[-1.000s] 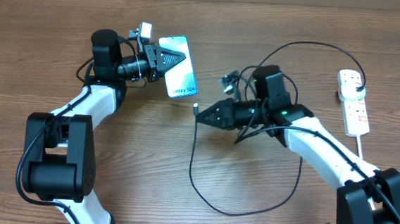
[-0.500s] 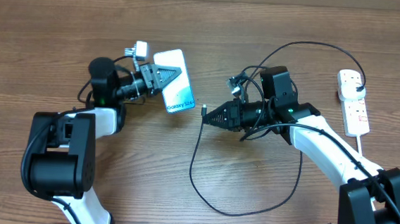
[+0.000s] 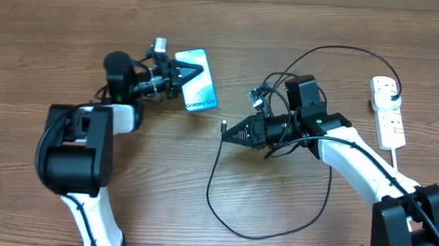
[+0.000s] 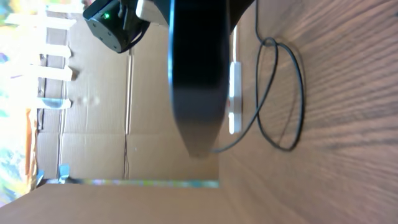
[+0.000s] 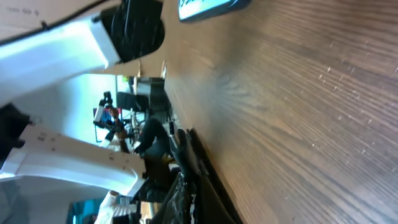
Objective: Plug charger to phone and switch on socket
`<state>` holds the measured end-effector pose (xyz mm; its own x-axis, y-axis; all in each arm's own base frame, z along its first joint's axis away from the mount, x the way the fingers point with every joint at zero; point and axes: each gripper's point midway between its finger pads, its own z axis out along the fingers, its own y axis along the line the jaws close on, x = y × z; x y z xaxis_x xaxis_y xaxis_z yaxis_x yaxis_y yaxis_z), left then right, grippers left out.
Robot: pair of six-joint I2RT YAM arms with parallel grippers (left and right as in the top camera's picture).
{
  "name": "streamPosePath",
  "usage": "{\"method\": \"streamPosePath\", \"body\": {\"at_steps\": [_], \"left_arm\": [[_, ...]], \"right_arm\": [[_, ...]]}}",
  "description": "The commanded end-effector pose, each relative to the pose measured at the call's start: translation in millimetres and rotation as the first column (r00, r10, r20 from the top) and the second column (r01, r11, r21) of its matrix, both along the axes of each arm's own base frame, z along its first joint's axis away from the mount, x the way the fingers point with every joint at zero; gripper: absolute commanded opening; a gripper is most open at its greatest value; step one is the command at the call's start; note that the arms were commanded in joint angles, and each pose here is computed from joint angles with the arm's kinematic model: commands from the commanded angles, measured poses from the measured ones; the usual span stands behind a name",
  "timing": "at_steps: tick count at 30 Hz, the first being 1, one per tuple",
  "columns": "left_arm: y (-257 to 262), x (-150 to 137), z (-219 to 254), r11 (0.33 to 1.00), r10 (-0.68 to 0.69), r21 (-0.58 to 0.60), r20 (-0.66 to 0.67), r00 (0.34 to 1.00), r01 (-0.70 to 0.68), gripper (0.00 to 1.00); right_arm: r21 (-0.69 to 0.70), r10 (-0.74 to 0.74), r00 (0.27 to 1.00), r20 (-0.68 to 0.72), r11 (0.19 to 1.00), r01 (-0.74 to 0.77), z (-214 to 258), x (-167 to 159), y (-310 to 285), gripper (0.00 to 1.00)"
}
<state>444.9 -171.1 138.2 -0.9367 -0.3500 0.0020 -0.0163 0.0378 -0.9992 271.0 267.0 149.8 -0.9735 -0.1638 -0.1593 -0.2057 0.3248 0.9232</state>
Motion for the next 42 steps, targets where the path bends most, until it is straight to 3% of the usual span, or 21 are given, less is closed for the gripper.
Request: {"method": "streamPosePath", "body": {"at_steps": [1, 4, 14, 19, 20, 22, 25, 27, 30, 35, 42], "left_arm": [[-18.9, 4.5, 5.2, 0.996, -0.074, -0.046, -0.072, 0.995, 0.071, 0.05], [-25.4, 10.4, 1.8, 0.995, -0.085, -0.067, -0.123, 0.989, 0.078, 0.04], [-40.7, 9.5, 6.4, 0.990, -0.133, -0.068, -0.105, 0.986, 0.126, 0.04], [-38.1, 9.6, 10.1, 0.990, -0.135, -0.056, -0.045, 0.990, 0.132, 0.05], [-35.7, 11.3, 10.0, 0.991, -0.125, -0.054, -0.041, 0.991, 0.123, 0.04], [-28.1, 15.7, 10.1, 0.994, -0.103, -0.053, -0.037, 0.994, 0.101, 0.04], [-13.3, 21.7, 9.9, 0.996, -0.072, -0.051, -0.034, 0.997, 0.070, 0.05], [-4.8, 24.2, 9.8, 0.997, -0.059, -0.051, -0.035, 0.998, 0.057, 0.05], [2.9, 25.5, 10.0, 0.998, -0.051, -0.050, -0.030, 0.998, 0.050, 0.04], [5.9, 26.7, 9.8, 0.998, -0.044, -0.047, -0.022, 0.999, 0.043, 0.04], [5.6, 25.9, 9.8, 0.998, -0.049, -0.046, -0.021, 0.999, 0.048, 0.05]], "right_arm": [[0.024, 0.044, 0.999, 0.007, 0.999, -0.044, 1.8, -8.6, 2.8, 0.04], [0.032, 0.052, 0.999, -0.011, 0.998, -0.052, 2.9, -11.9, 2.9, 0.04], [0.109, 0.103, 0.990, -0.092, 0.990, -0.093, 5.8, -19.8, 6.2, 0.04], [0.022, 0.057, 0.995, -0.082, 0.998, -0.055, -17.9, -10.5, 3.7, 0.04], [-0.032, 0.024, 0.998, -0.064, 0.999, -0.026, -26.9, -4.8, 1.2, 0.11], [-0.115, -0.022, 1.000, -0.021, 0.993, 0.019, -40.0, 4.6, -1.8, 0.37], [-0.244, -0.079, 0.994, 0.072, 0.965, 0.094, -59.5, 19.9, -4.4, 0.66], [-0.374, -0.144, 0.977, 0.155, 0.907, 0.193, -77.8, 34.9, -10.2, 0.73], [-0.481, -0.166, 0.937, 0.306, 0.823, 0.303, -90.1, 49.6, -8.6, 0.75], [-0.546, -0.115, 0.849, 0.516, 0.720, 0.429, -91.1, 59.9, 3.4, 0.75], [-0.575, -0.045, 0.801, 0.598, 0.672, 0.467, -109.0, 61.0, 21.0, 0.70]]}}
